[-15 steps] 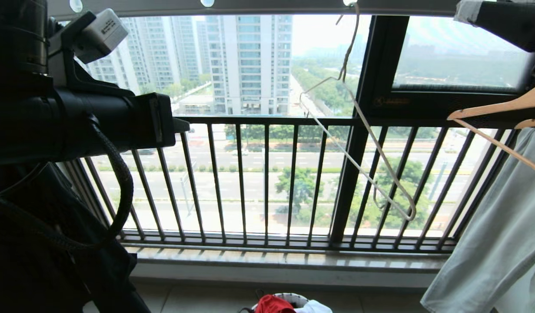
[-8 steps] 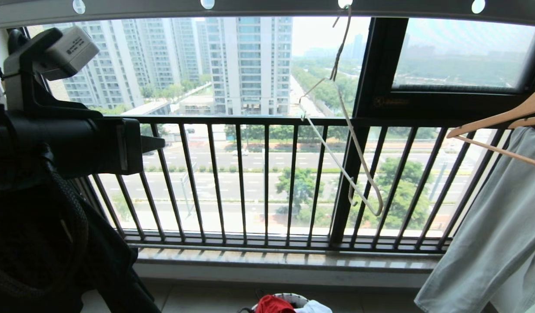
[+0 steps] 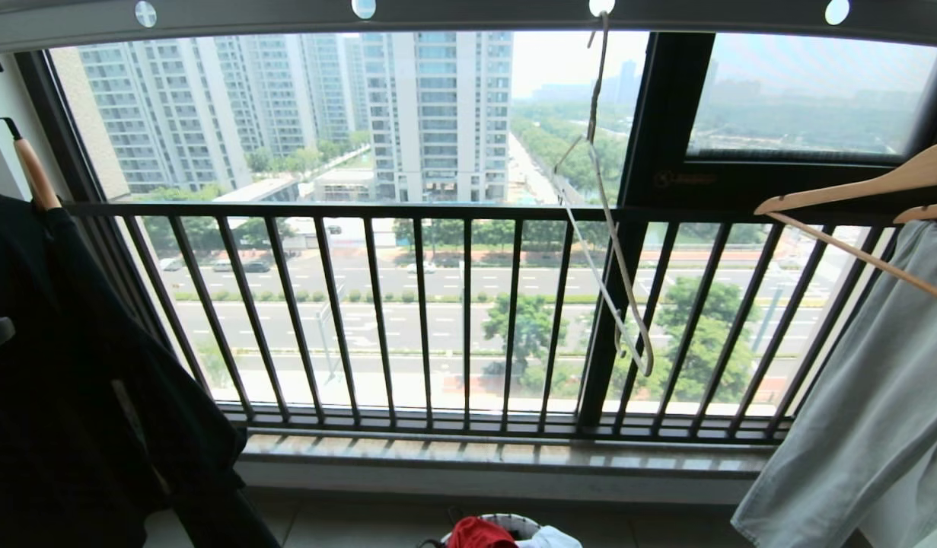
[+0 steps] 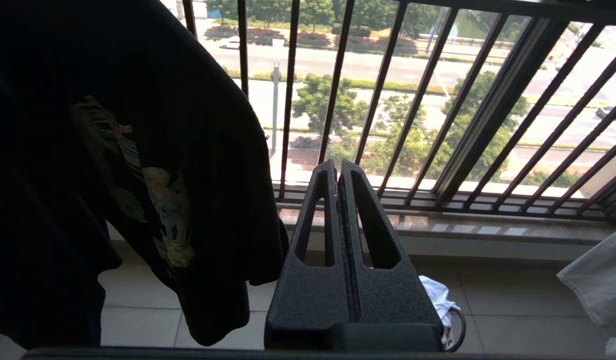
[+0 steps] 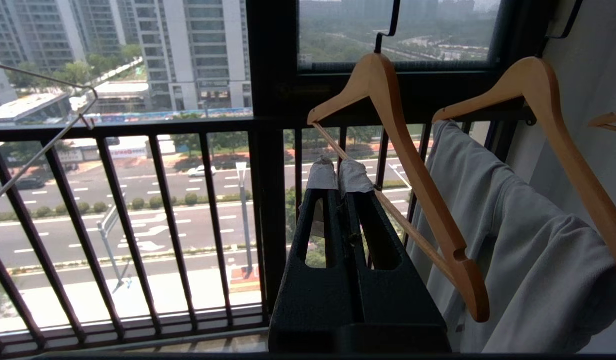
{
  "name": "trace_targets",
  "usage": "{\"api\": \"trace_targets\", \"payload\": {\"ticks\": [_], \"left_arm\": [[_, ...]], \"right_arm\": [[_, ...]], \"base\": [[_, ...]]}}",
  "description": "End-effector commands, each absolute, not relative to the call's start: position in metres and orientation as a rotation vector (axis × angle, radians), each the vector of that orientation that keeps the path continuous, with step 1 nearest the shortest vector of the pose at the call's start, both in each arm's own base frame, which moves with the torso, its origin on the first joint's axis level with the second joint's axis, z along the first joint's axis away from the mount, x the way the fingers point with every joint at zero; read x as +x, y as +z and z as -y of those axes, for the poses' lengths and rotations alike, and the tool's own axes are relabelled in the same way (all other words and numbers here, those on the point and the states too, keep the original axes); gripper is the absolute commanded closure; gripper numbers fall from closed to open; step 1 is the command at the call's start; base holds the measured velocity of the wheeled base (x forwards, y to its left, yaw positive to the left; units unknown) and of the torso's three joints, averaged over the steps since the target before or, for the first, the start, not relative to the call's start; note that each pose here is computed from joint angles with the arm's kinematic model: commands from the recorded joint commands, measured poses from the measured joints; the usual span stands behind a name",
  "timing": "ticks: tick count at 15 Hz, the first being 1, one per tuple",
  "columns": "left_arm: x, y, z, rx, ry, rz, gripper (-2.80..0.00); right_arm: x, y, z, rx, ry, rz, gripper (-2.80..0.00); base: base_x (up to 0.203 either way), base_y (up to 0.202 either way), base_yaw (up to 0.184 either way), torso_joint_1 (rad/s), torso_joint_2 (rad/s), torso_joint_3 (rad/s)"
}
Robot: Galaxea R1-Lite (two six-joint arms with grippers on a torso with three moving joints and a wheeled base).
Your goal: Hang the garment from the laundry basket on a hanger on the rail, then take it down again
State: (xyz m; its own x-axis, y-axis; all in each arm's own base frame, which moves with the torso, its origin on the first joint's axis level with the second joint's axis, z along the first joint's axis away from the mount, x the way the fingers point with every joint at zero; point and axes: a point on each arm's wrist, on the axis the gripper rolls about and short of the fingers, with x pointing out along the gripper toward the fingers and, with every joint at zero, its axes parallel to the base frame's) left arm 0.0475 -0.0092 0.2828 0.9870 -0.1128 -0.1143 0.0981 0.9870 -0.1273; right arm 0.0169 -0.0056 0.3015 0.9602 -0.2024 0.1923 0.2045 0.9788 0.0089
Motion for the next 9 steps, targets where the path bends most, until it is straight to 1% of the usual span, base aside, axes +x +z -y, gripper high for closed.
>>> {"api": "trace_targets", "payload": {"ticks": [1, 2, 4, 7, 9], "left_arm": [[-0.011, 0.251, -0.005, -0.138, 0.025, 0.017, 0.00], [-0.021, 0.236, -0.005, -0.134, 0.076, 0.034, 0.00], [-0.036, 0.209, -0.004, -0.124, 0.121, 0.056, 0.00], [-0.042, 0.170, -0.003, -0.115, 0.140, 0.042, 0.00], [-0.040, 0.145, -0.003, -0.091, 0.140, 0.003, 0.00]], "right_arm": [[-0.020, 0.296, 0.012, 0.057, -0.347, 0.296, 0.00], [-0.032, 0.297, 0.013, 0.071, -0.369, 0.317, 0.00], [-0.048, 0.293, 0.015, 0.061, -0.375, 0.274, 0.00], [-0.071, 0.272, 0.015, 0.045, -0.324, 0.242, 0.00], [-0.074, 0.254, 0.015, 0.032, -0.319, 0.191, 0.00]], "base": [[0.000, 0.000, 0.000, 0.000, 0.00, 0.000], [0.000, 0.000, 0.000, 0.000, 0.00, 0.000], [0.000, 0.000, 0.000, 0.000, 0.00, 0.000], [0.000, 0.000, 0.000, 0.000, 0.00, 0.000], [0.000, 0.000, 0.000, 0.000, 0.00, 0.000]]}}
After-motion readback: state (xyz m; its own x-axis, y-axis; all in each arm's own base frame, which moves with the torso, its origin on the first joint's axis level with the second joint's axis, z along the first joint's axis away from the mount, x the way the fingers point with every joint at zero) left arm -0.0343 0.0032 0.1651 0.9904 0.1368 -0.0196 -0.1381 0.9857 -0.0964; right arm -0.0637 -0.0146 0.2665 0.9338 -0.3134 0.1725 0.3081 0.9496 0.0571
